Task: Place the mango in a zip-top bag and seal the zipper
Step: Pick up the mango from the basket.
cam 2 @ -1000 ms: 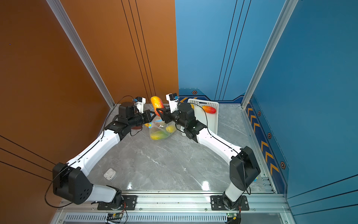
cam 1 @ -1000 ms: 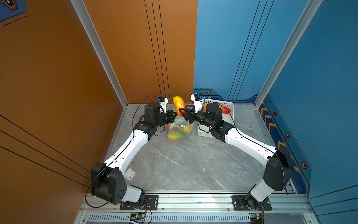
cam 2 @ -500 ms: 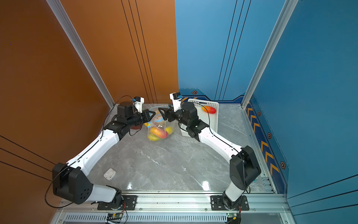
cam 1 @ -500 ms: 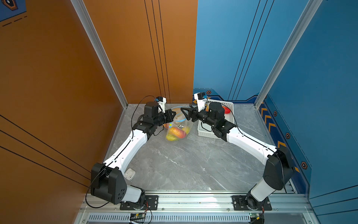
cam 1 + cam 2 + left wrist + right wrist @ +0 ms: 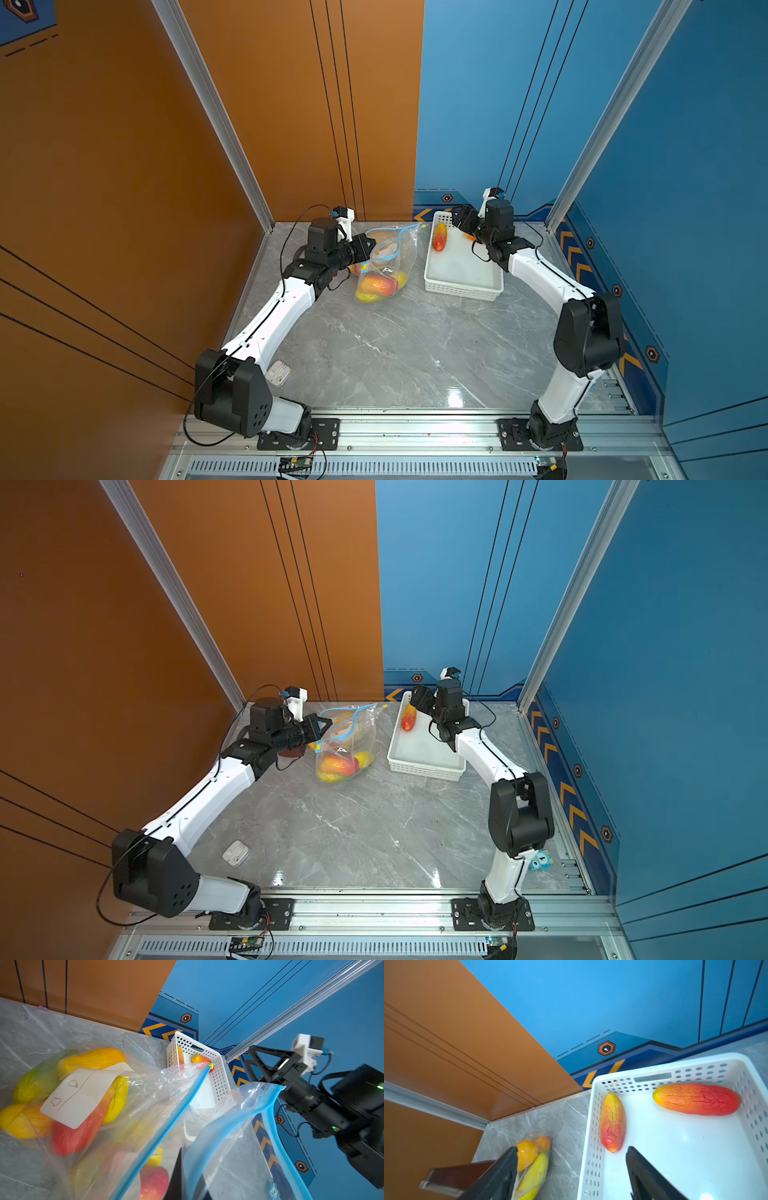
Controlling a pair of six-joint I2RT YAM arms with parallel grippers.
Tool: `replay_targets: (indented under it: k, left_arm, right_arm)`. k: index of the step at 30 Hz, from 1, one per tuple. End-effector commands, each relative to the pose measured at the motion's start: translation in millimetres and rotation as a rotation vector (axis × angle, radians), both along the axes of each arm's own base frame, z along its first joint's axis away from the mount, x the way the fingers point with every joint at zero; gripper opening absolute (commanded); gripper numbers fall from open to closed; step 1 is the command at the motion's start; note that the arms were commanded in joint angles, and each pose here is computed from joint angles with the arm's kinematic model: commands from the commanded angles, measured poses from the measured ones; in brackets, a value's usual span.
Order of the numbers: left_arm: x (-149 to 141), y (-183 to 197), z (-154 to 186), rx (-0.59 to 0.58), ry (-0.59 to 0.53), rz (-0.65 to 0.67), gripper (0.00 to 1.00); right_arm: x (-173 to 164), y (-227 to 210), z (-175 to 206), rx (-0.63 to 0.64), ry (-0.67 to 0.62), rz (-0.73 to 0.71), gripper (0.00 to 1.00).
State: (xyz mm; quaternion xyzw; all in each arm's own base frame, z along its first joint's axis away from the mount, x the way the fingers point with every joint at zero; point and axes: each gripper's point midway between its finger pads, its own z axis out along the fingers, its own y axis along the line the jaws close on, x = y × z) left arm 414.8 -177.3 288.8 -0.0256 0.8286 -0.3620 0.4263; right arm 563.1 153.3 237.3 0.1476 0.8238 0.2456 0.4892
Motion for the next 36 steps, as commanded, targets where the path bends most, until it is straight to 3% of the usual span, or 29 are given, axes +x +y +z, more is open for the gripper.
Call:
replay_targets:
  k: [1, 9, 15, 23, 26, 29, 36]
  left_arm:
    - [-2, 3, 15, -0.014, -0.057, -0.01, 0.0]
    - [-3, 8, 13, -0.014, -0.054, -0.003, 0.0]
    - [-4, 12, 13, -0.011, -0.055, 0.005, 0.0]
    - [-3, 14, 14, -0.009, -0.057, 0.007, 0.0]
    - [-3, 14, 13, -0.01, -0.053, 0.004, 0.0]
    - [-2, 14, 14, -0.013, -0.053, 0.008, 0.0]
    - [-2, 13, 24, -0.019, -0.071, 0.005, 0.0]
  right_arm:
    - [11, -3, -77, -0.026, 0.261, -0.036, 0.81]
    - [76, 17, -147, 0.072, 0.376, 0.041, 0.77]
    - [88, 19, -182, 0.083, 0.438, 0.017, 0.75]
    - [85, 32, -193, 0.118, 0.466, 0.06, 0.49]
    - [78, 30, -165, 0.096, 0.437, 0.069, 0.39]
    - [63, 25, -111, 0.048, 0.352, 0.076, 0.33]
    - [-6, 47, 73, 0.122, -0.194, 0.205, 0.29]
